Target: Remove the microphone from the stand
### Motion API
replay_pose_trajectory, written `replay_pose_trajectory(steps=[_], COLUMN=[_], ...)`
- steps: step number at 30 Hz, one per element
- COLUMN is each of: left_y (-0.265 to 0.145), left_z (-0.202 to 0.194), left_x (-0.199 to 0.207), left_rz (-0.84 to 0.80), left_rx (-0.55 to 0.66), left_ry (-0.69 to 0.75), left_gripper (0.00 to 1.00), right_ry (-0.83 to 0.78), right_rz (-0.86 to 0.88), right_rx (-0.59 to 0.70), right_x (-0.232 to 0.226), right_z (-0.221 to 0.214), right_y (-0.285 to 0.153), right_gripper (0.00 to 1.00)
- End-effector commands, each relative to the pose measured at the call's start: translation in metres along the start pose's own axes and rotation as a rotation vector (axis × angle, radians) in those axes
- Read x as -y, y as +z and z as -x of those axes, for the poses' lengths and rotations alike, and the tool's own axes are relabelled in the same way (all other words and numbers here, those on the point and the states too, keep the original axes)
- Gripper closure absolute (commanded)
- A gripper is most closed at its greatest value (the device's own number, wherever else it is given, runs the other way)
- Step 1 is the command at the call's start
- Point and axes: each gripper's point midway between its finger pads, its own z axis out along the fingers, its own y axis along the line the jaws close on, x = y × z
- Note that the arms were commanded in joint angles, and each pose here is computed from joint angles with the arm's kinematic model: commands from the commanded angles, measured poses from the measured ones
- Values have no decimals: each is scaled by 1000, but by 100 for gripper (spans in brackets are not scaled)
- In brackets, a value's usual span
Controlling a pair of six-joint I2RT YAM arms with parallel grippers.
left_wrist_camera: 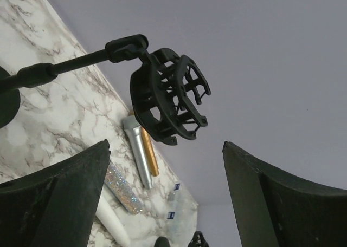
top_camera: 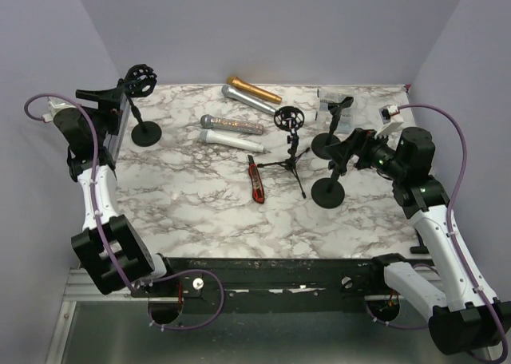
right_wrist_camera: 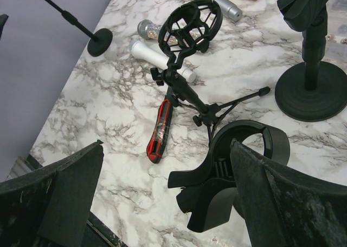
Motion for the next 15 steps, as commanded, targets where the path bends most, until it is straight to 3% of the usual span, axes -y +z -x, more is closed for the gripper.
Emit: replay_pose_trajectory(steps=[1,7,15], left_y=[17,29,67], left_z=[22,40,35], left_x=[-6,-30,-35], left_rz=[16,68,189], left_rx=[111,252,211], left_ry=[-153,-245,-259], left_gripper=[18,19,22], right_ry=[-11,-6,1], right_rz=[16,13,1], right_rx=[-3,-12,-22], right_x=[-1,1,6], right_z=[-2,-4,-6], right_y=[3,7,11], right_gripper=[0,0,0])
